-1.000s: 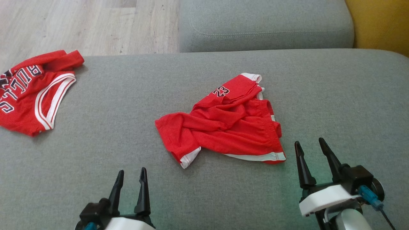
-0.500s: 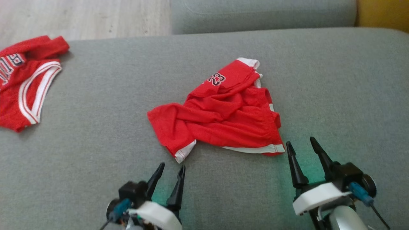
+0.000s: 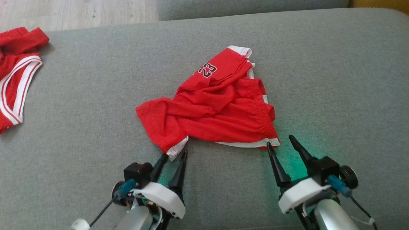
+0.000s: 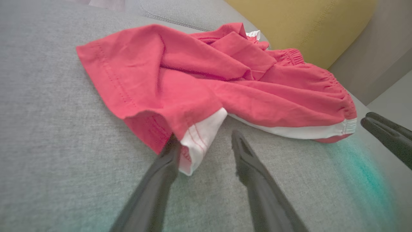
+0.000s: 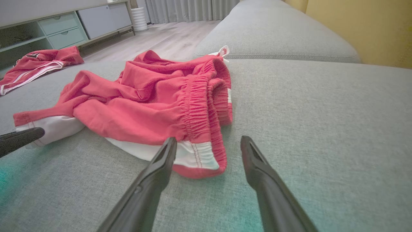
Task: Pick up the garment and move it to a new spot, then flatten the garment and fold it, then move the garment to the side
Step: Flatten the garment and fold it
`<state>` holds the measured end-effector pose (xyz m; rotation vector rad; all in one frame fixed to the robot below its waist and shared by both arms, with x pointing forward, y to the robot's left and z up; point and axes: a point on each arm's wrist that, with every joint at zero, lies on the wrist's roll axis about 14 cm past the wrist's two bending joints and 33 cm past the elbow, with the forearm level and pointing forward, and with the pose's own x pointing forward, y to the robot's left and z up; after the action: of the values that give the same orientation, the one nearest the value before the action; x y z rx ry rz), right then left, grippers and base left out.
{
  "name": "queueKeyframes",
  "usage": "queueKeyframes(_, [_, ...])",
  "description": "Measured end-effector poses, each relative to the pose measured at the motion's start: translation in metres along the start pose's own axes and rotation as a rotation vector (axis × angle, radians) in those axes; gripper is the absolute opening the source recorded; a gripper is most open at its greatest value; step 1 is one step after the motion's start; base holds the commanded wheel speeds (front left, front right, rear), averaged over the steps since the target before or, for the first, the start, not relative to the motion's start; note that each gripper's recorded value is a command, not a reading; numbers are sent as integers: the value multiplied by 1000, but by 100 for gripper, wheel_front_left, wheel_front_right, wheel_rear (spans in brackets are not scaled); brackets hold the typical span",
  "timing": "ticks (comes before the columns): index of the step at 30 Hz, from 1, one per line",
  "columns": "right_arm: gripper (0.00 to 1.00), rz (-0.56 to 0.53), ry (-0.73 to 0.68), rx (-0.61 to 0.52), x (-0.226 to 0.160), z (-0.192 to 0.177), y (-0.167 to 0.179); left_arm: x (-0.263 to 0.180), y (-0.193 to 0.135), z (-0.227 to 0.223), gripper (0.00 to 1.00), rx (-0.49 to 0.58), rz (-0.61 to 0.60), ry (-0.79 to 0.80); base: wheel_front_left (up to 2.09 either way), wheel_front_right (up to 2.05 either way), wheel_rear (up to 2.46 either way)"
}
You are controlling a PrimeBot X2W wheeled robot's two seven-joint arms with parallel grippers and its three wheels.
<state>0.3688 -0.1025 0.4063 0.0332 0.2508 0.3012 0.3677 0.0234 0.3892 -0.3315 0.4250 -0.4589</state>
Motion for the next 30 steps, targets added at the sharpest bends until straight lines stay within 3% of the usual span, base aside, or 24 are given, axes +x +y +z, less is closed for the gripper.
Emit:
queueKeyframes(1, [100, 6, 2, -4, 2, 0, 1, 1, -2, 1, 50, 0, -7, -4, 0, 0, 0])
queueKeyframes(2, [100, 11, 4, -9, 4, 0, 2, 3, -3, 1, 38, 0, -11, -3, 0, 0, 0])
queueKeyframes(4, [100, 28, 12, -32, 8, -1, 5, 4, -4, 1, 5, -3, -16, -4, 0, 0, 0])
queueKeyframes(5, [100, 36, 16, -41, 10, -1, 6, 4, -4, -1, 0, -2, -18, 1, 0, 0, 0])
queueKeyframes(10, [100, 86, 77, -89, 18, -16, 16, 5, 0, -1, 0, 1, -4, 4, 0, 0, 0])
queueKeyframes(11, [84, 93, 88, -95, 19, -19, 17, 5, 0, -2, 0, 2, -3, 4, 0, 0, 0])
queueKeyframes(12, [53, 98, 98, -99, 20, -21, 18, 5, 1, -1, 0, 3, -1, 2, 0, 0, 0])
queueKeyframes(14, [8, 105, 107, -105, 24, -23, 18, 5, 2, 0, 0, 0, 4, -1, 0, 0, 0])
queueKeyframes(15, [0, 106, 107, -107, 25, -22, 18, 6, 2, 1, 0, 1, 7, -3, 0, 0, 0])
queueKeyframes(23, [0, 95, 92, -67, 28, -16, 17, 7, 5, 19, 0, 2, 22, -59, 0, 0, 0])
queueKeyframes(30, [0, 103, -128, -29, 32, 54, 25, 2, -13, 95, 0, 104, -50, -286, 0, 0, 0])
